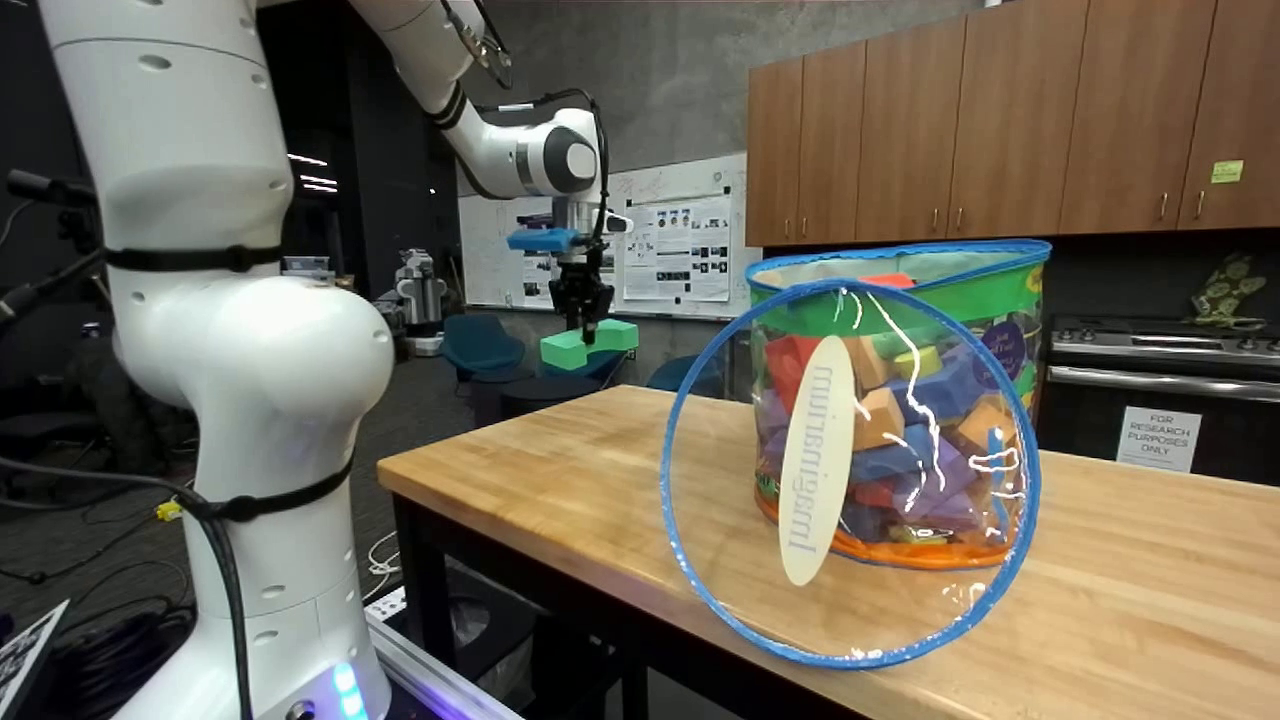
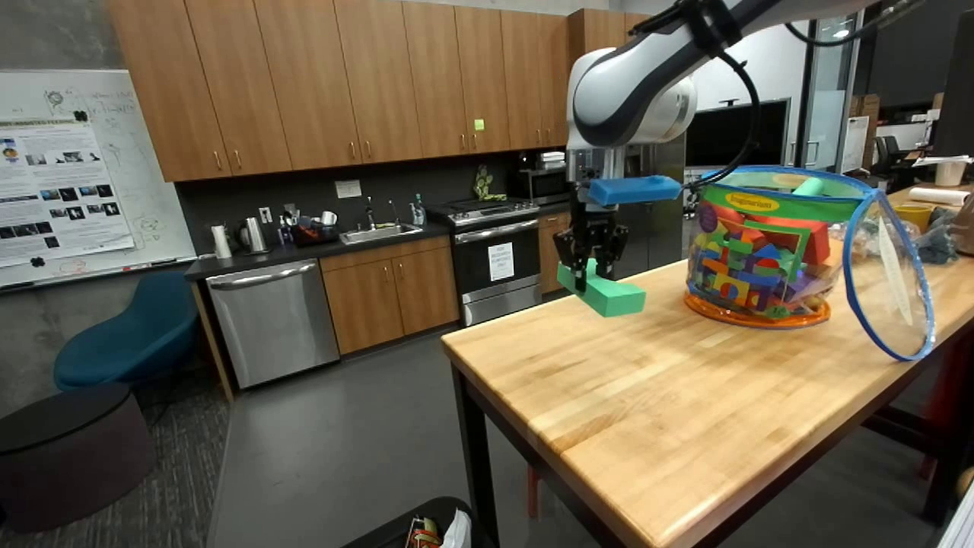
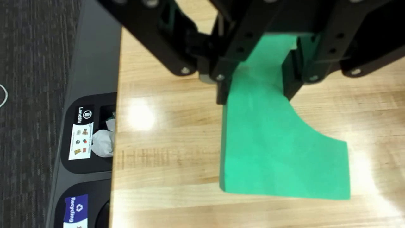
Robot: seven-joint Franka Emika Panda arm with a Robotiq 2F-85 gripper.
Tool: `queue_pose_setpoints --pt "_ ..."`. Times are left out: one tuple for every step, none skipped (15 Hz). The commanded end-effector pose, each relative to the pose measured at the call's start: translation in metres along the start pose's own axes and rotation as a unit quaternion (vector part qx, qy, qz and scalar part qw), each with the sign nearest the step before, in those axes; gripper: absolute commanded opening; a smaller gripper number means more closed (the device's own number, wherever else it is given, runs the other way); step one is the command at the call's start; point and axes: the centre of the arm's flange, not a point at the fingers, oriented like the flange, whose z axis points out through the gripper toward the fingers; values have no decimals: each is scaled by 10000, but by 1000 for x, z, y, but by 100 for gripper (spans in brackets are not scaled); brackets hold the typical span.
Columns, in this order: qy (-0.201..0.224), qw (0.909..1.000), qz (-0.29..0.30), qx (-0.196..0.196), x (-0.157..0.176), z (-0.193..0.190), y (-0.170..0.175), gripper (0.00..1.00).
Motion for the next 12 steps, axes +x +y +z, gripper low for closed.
queue_pose_setpoints --pt "111 9997 -223 62 -27 -22 41 15" --pt "154 9996 -228 73 -30 -29 52 15" --pt "197 9995 -229 74 -33 -35 60 15" --pt "247 9994 -219 63 -35 -43 69 15" --pt "304 9993 -201 60 -37 -50 77 15" --pt "386 9991 -164 62 -39 -60 85 15" --pt "456 9989 -118 62 -40 -70 91 15" --pt "511 9986 -66 76 -40 -81 97 15" --pt "566 9984 -11 72 -40 -90 102 15" --pt "621 9980 88 40 -39 -101 110 15" --pt "662 9976 187 -13 -40 -109 117 15" --pt "700 9972 265 -30 -40 -117 125 15"
